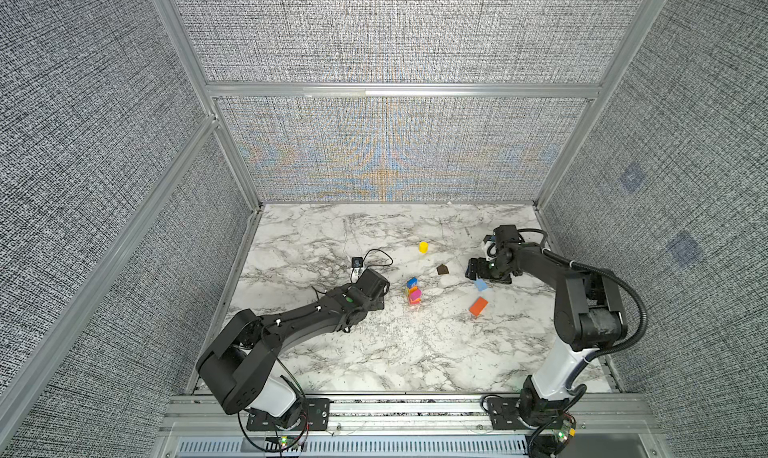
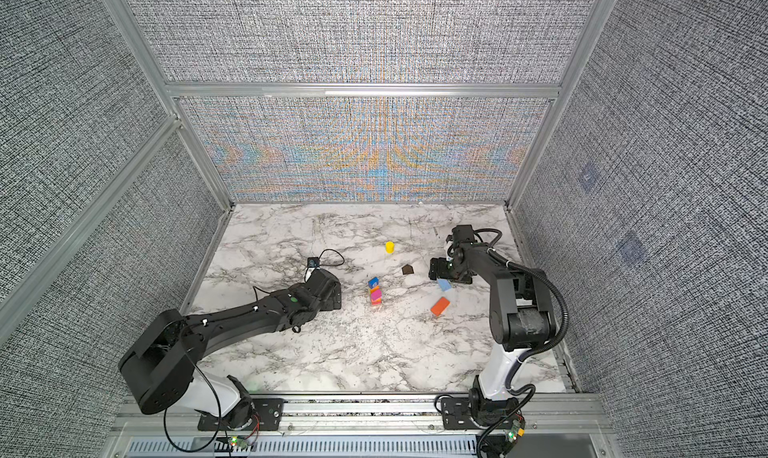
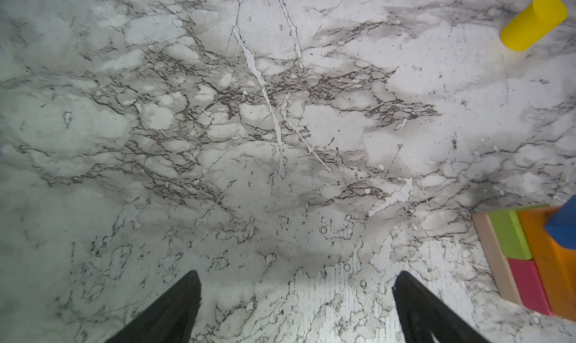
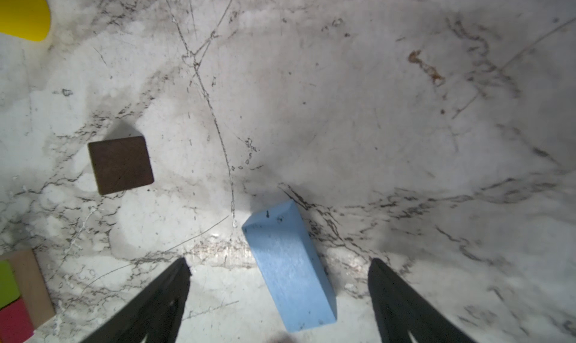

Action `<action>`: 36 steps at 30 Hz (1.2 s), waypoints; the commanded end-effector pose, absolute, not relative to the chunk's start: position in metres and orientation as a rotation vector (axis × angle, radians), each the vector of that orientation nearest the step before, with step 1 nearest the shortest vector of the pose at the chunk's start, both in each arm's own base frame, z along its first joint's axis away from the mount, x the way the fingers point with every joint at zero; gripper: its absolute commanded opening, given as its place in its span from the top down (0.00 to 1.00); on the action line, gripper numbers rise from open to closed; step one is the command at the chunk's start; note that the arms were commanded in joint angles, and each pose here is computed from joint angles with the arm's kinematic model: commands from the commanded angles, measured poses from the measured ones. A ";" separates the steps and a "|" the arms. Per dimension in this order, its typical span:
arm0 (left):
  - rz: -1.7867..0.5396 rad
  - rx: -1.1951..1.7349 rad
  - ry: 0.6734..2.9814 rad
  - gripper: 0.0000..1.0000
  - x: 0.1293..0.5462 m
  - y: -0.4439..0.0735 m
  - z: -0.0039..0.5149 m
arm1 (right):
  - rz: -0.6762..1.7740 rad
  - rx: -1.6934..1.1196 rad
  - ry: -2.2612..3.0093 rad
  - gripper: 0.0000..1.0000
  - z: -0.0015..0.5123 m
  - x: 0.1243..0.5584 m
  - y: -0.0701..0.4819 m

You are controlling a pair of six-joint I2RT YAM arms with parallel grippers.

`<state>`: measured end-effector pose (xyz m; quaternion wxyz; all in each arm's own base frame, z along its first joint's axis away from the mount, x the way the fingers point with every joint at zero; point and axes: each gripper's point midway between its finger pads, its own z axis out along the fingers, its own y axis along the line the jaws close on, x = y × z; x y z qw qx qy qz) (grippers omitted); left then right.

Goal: Build the wood block tower
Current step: 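Lower the right gripper and close it on the light-blue bar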

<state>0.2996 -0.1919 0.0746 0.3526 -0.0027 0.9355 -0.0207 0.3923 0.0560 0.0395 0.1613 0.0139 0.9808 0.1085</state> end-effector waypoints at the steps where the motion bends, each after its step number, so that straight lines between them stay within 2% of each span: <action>1: -0.029 -0.028 2.404 0.01 0.301 -0.186 0.079 | 0.376 0.022 2.829 0.13 0.037 0.386 0.065; 8: -0.034 -0.085 2.369 0.01 0.299 -0.178 0.082 | 0.418 0.000 2.872 0.25 0.028 0.377 0.077; 14: -0.067 -0.119 2.372 0.01 0.298 -0.179 0.092 | 0.407 0.001 2.903 0.39 0.024 0.373 0.081; 26: -0.120 -0.093 2.374 0.01 0.289 -0.178 0.105 | 0.174 0.020 2.938 0.41 0.021 0.373 0.072; 36: -0.067 -0.083 2.397 0.01 0.289 -0.174 0.100 | -0.015 -0.010 2.976 0.53 0.018 0.367 0.068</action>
